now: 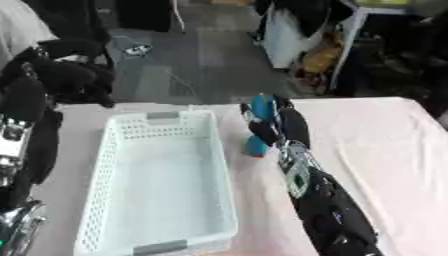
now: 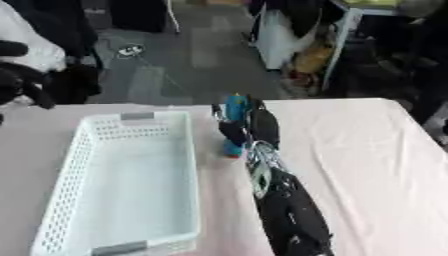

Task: Pick up objects on the table and place them in the box.

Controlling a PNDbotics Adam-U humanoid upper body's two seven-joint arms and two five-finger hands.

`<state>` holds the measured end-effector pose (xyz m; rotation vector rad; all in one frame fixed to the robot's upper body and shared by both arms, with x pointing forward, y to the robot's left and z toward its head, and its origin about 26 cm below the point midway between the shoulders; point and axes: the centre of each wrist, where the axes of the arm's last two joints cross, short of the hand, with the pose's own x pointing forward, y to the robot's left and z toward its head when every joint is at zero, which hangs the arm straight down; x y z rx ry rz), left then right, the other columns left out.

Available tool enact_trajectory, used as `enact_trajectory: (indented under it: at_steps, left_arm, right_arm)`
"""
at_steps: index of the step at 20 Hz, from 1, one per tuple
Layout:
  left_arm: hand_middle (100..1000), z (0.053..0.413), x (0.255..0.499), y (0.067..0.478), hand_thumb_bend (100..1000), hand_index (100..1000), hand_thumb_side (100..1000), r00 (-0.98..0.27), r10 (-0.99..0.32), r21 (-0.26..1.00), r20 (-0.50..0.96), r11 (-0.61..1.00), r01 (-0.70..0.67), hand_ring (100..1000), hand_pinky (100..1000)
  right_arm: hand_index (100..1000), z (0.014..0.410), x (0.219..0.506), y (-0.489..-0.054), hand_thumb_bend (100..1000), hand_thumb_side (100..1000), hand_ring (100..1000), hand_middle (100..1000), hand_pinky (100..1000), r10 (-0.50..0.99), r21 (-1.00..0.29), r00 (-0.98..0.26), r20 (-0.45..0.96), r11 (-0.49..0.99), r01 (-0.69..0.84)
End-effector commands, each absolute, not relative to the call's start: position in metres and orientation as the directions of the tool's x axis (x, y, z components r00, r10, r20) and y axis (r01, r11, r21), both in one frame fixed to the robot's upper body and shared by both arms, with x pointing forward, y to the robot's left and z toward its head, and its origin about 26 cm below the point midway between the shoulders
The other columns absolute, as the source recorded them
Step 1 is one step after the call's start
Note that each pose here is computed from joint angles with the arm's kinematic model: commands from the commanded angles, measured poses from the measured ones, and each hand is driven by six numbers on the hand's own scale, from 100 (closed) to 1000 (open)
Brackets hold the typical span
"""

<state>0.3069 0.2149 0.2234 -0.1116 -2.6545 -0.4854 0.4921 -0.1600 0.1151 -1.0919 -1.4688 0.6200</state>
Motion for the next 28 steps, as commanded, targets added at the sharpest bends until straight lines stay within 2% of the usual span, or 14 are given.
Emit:
enact_trajectory:
  at_steps: [1,28]
  left_arm:
    - [745,0.232,0.305,0.212,176,667,827,-0.915,0.018,0.322,0.404,0.933,0.16,609,465]
    - [746,0.236,0.306,0.209,178,667,826,-0.92,0.033,0.311,0.392,0.936,0.166,611,470]
  right_arm:
    - [990,0.134,0.499,-0.167,513,1000,747,890,830,0.89,-0.85,0.065,0.452,0.407,0.334]
    - [984,0.116,0.506,-0.184,506,1000,760,886,830,0.897,-0.882,0.122,0.425,0.381,0.276]
